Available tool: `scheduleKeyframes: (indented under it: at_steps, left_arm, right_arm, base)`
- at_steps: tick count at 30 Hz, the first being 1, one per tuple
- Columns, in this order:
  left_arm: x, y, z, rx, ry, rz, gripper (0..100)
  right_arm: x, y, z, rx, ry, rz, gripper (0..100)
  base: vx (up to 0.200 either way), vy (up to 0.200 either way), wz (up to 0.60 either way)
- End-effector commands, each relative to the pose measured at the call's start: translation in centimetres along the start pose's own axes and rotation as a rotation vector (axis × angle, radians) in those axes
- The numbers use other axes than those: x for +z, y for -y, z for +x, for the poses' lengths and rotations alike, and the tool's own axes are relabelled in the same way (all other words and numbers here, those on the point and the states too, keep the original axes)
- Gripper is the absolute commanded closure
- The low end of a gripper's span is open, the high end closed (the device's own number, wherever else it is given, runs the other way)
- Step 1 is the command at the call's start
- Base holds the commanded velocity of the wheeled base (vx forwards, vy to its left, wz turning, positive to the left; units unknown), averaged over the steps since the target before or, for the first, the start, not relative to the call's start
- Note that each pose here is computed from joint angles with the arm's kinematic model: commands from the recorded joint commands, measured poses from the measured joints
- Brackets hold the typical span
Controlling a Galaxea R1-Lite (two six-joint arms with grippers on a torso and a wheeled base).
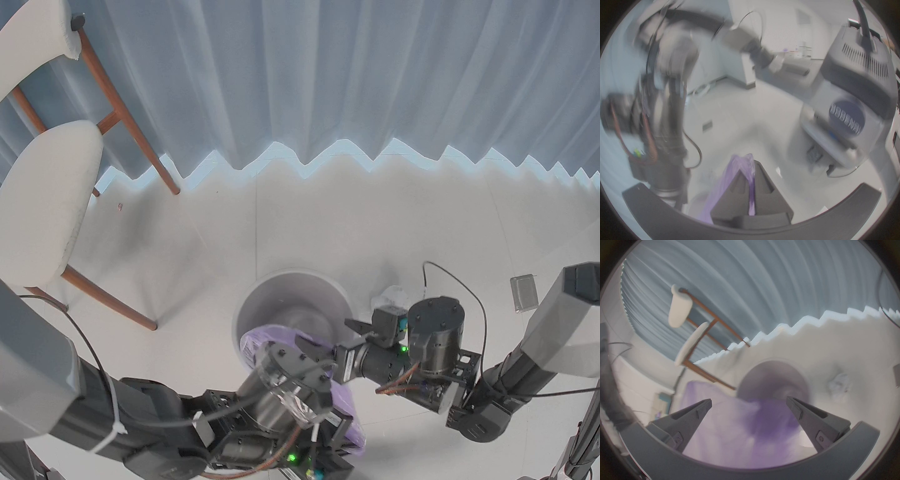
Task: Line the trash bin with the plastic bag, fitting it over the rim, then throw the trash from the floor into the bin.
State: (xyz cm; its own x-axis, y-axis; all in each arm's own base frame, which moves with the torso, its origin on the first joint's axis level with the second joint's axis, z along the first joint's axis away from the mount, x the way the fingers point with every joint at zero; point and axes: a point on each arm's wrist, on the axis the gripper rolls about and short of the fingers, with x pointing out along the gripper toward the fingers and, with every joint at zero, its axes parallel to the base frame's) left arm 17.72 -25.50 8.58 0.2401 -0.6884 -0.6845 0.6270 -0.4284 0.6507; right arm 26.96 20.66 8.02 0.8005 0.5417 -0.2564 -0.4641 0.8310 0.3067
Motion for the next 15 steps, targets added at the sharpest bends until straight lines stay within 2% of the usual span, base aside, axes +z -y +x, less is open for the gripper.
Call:
scheduleKeyframes:
  at_steps: [1,12,15]
  left_arm:
    - [-0.6,0.1,-0.5,0.002,-0.049,-0.029,100]
    - [-0.5,0.1,-0.6,0.004,-0.05,-0.027,100]
    - [-0.5,0.3,-0.5,-0.002,-0.047,-0.027,100]
  right_arm:
    - [-0.3,1.3,-1.2,-0.018,-0.016,0.004,0]
    - [0.7,1.3,-2.7,0.006,0.052,0.012,0]
    - [1.1,1.0,-3.5,0.05,0.051,0.012,0]
  base:
    - [0.0,0.0,0.0]
    - [0.0,0.0,0.0]
    - [0.0,0.0,0.0]
